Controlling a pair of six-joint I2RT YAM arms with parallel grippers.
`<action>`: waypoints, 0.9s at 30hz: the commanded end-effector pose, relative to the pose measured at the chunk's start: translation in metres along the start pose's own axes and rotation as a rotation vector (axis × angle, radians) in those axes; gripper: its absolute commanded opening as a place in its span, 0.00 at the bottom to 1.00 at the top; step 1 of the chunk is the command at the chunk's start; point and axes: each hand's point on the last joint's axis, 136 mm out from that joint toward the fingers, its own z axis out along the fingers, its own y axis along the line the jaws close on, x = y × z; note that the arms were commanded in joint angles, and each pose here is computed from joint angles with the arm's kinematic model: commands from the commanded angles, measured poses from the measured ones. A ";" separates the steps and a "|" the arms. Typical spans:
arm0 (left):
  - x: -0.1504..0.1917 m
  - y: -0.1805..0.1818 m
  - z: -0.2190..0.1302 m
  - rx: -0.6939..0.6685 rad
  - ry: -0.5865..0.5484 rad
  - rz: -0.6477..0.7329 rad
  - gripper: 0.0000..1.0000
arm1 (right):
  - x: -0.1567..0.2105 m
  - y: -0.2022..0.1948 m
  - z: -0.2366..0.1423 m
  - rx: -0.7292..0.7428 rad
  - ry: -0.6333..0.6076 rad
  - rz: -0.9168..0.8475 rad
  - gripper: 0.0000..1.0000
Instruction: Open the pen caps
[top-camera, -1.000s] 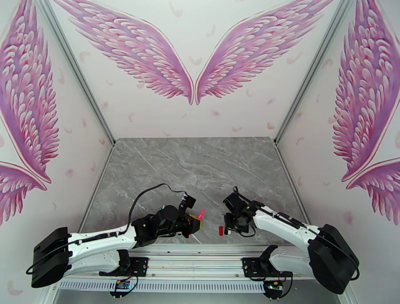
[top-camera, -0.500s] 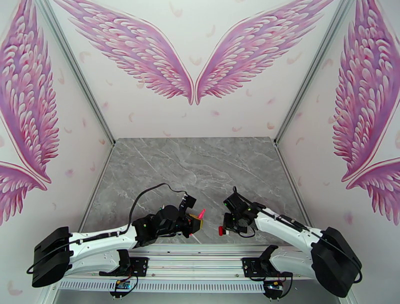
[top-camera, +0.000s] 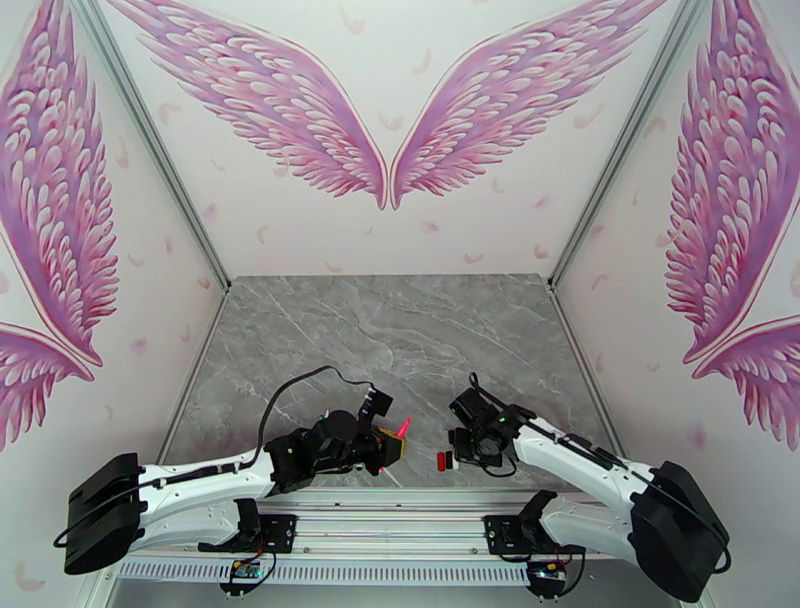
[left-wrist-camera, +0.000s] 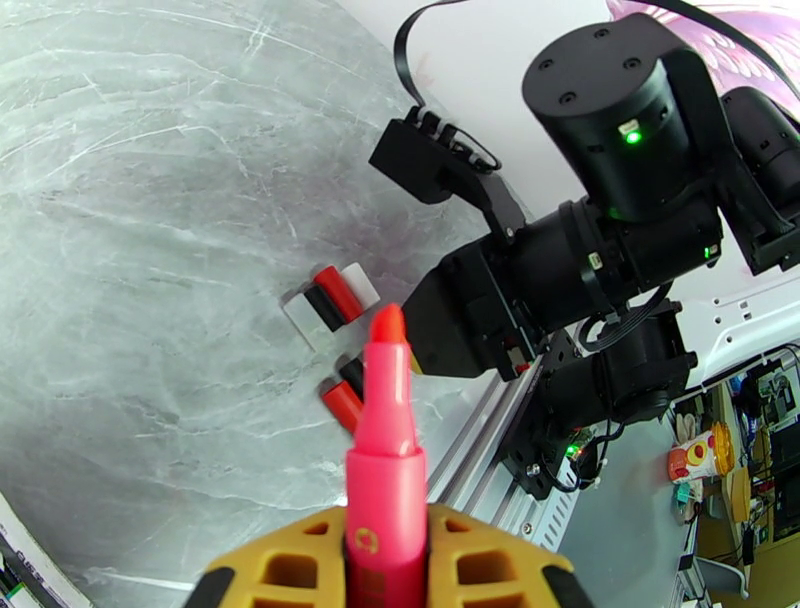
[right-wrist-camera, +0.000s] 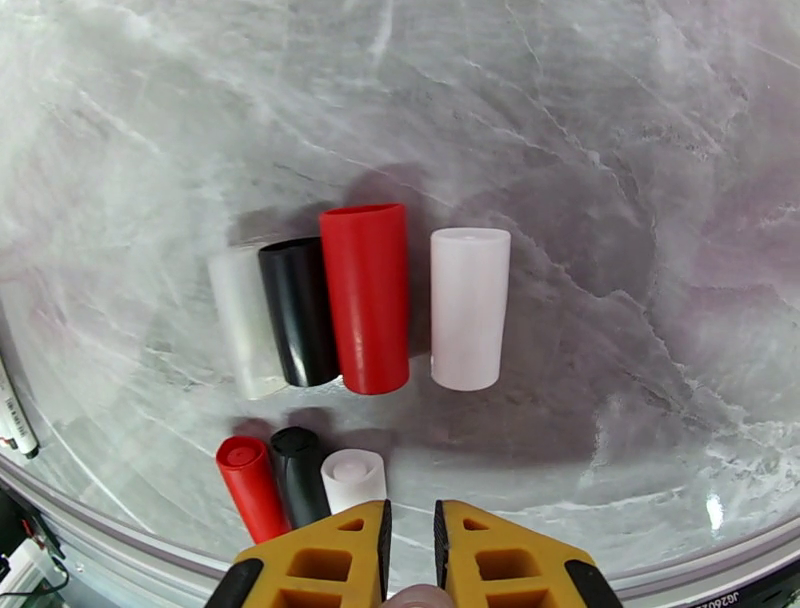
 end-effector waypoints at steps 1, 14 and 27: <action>-0.002 -0.001 -0.001 0.006 -0.001 0.002 0.05 | -0.007 0.003 0.002 0.008 -0.029 -0.050 0.13; -0.002 -0.002 0.003 0.004 0.007 -0.001 0.05 | -0.005 -0.001 0.006 0.034 -0.011 -0.078 0.22; -0.002 -0.002 0.004 0.003 0.012 -0.002 0.05 | -0.005 0.000 0.006 0.034 -0.001 -0.074 0.28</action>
